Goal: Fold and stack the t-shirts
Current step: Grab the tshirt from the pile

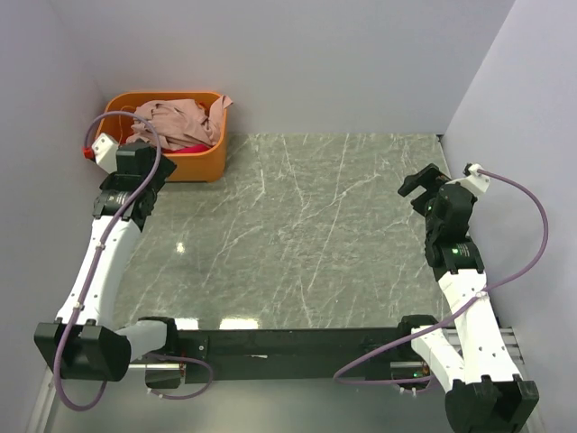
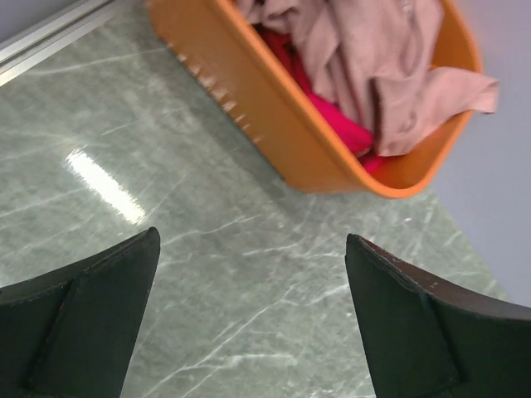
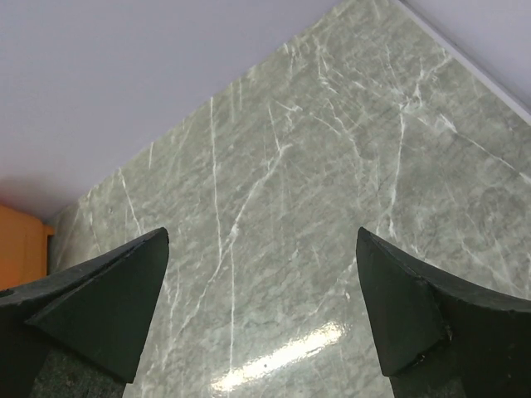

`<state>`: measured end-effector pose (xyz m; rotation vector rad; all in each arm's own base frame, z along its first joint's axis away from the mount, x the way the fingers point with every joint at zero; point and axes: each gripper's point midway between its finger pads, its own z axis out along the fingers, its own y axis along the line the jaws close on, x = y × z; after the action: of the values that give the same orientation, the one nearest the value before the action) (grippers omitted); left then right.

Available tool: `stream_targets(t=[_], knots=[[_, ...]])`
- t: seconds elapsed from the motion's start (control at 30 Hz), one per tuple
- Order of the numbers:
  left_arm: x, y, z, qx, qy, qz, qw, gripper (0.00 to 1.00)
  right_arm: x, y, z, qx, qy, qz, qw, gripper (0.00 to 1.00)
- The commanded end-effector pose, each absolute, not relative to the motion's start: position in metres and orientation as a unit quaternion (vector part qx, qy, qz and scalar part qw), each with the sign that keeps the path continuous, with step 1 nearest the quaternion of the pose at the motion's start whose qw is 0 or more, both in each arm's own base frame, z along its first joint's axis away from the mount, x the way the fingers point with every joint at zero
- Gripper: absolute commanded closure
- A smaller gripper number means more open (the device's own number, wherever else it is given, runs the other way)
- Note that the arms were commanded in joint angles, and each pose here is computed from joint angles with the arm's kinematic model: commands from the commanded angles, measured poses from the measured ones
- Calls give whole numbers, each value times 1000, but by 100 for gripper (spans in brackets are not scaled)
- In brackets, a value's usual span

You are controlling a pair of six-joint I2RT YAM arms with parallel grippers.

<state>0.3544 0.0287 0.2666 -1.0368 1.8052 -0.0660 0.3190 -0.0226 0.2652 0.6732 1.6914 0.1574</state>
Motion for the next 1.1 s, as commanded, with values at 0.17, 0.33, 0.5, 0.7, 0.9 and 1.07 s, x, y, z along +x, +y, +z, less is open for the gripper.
stream_targets(t=[0.17, 0.33, 0.5, 0.7, 0.9, 1.07], knots=[[387, 42, 336, -383, 690, -20, 614, 1, 326, -12, 294, 240, 725, 86, 640, 0], [435, 52, 321, -373, 722, 20, 582, 1, 324, -19, 287, 271, 732, 75, 620, 0], [484, 63, 286, -386, 740, 60, 547, 1, 329, -14, 281, 252, 755, 72, 601, 0], [533, 66, 227, -372, 792, 94, 476, 1, 340, -8, 259, 229, 782, 69, 576, 0], [560, 90, 200, -398, 785, 108, 463, 16, 344, -5, 259, 223, 785, 74, 574, 0], [579, 89, 208, -389, 780, 77, 485, 84, 344, 0, 259, 216, 781, 89, 579, 1]])
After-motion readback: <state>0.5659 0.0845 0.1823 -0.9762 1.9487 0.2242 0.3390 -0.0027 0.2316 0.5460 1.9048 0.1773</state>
